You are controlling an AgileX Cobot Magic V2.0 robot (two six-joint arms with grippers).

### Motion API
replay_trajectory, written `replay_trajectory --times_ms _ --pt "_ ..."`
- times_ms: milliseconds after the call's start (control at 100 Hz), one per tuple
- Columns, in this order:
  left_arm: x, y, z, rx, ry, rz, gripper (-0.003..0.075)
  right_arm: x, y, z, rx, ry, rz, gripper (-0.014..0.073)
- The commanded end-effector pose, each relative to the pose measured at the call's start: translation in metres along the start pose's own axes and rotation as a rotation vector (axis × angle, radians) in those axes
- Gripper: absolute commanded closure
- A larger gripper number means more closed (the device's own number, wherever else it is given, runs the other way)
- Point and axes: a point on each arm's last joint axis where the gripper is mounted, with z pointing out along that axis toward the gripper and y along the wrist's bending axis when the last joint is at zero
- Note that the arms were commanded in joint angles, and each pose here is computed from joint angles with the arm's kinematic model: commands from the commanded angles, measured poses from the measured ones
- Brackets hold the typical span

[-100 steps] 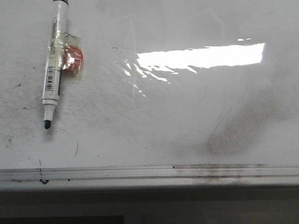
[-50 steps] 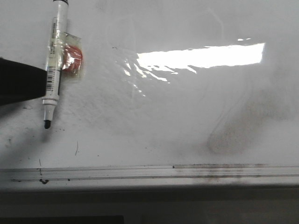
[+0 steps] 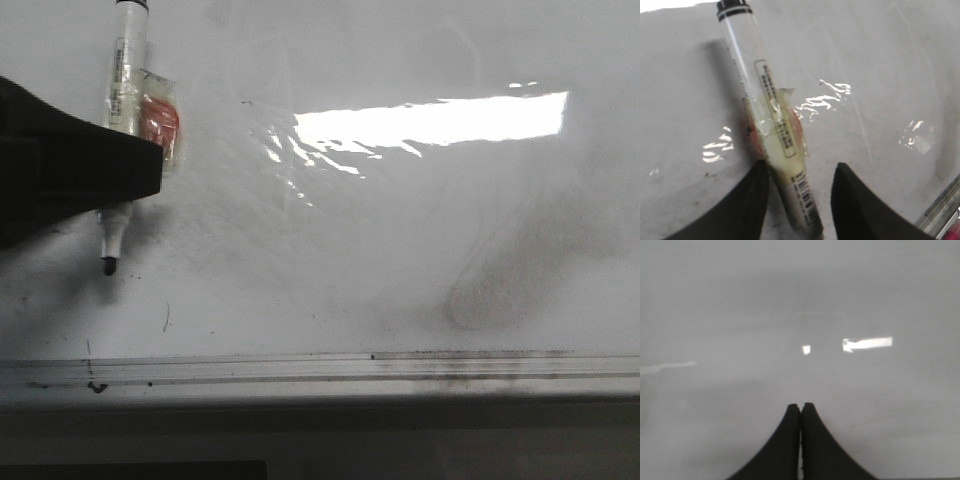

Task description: Write number 9 on whiteboard

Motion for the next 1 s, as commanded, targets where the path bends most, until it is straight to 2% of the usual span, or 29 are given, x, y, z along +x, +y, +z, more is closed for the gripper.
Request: replay_trajectory --times_ms 0,80,240,360,430,500,580,630,790,990 --pt "-0.007 0.0 0.004 -0.017 -0.032 -0.026 0.0617 -0.016 0.007 -0.004 -0.068 -0.076 -0.023 0.0658" --pt "-0.006 0.0 0.004 -0.015 -0.019 -0.014 0.0741 -0.014 0.011 -0.003 -0.129 -0.056 -0.047 0.0658" --pt "-0.005 -0.001 0.004 -0.006 -0.004 -0.002 0.0741 -0.02 0.024 -0.004 -0.264 -0.003 -0.152 0.0658" --pt "-0.008 -0.006 0.001 0.051 -0.029 0.107 0.0741 -0.038 0.044 -0.01 -0.435 -0.004 -0.268 0.0641" --pt "-0.011 -0.01 -0.003 0.094 -0.052 0.186 0.0741 -0.048 0.059 -0.012 -0.554 0.019 -0.303 0.0559" --pt "-0.015 -0.016 -0.009 0.154 -0.079 0.313 0.0741 -0.059 0.074 -0.012 -0.651 0.05 -0.363 0.0404" --pt "-0.017 -0.022 -0.015 0.22 -0.11 0.48 0.0741 -0.069 0.089 -0.008 -0.714 0.081 -0.379 0.026" --pt "-0.019 -0.024 -0.018 0.245 -0.137 0.548 0.0741 -0.076 0.097 -0.007 -0.747 0.089 -0.389 0.0213" --pt "-0.019 -0.028 -0.021 0.285 -0.161 0.659 0.0741 -0.085 0.126 -0.002 -0.851 0.121 -0.468 0.021" --pt "-0.018 -0.029 -0.021 0.295 -0.164 0.684 0.0741 -0.079 0.164 0.006 -0.946 0.083 -0.49 0.021"
